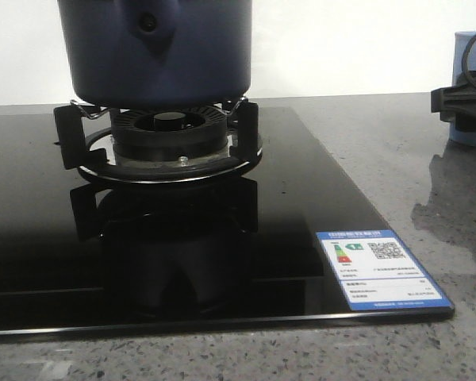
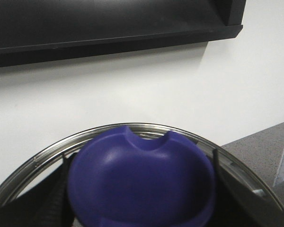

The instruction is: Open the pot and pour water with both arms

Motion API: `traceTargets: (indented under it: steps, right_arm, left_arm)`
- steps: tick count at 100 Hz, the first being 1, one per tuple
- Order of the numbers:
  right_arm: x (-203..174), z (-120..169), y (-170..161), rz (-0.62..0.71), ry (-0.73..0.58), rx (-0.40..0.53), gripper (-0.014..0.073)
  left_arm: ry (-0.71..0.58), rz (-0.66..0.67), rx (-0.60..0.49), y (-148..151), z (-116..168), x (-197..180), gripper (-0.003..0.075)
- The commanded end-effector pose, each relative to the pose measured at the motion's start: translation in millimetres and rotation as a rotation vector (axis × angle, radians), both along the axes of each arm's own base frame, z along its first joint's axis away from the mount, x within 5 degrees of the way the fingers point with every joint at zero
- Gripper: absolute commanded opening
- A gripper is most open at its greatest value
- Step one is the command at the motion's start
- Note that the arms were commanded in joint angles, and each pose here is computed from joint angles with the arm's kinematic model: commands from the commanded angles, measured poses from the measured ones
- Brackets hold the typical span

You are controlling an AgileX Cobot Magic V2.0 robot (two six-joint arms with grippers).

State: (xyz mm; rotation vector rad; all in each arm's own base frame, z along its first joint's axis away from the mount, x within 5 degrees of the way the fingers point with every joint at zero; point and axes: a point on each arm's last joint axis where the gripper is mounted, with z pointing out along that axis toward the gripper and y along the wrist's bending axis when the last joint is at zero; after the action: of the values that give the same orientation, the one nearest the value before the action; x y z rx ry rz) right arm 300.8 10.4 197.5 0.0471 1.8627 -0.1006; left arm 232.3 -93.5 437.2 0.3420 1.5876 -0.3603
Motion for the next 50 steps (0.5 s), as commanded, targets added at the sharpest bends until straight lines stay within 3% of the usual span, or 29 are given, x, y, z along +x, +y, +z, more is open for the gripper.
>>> traceTargets:
  steps: [1, 19, 50]
  right_arm:
    - [0.5, 36.3, -0.2, 0.007, -0.169, -0.016, 0.0286]
    - [-11.1, 76.4, 4.4, 0.073, -0.215, -0.031, 0.0286]
    - [-10.7, 155.6, 35.3, 0.282, -0.116, -0.124, 0.0286]
  left_arm:
    - [-0.122, 0.050, -0.064, 8.4, 26.7, -8.9, 0.0347]
    - [-0.122, 0.050, -0.064, 8.4, 26.7, -8.9, 0.0347]
    - [-0.121, 0.050, -0.063, 8.2, 26.2, -8.2, 0.0347]
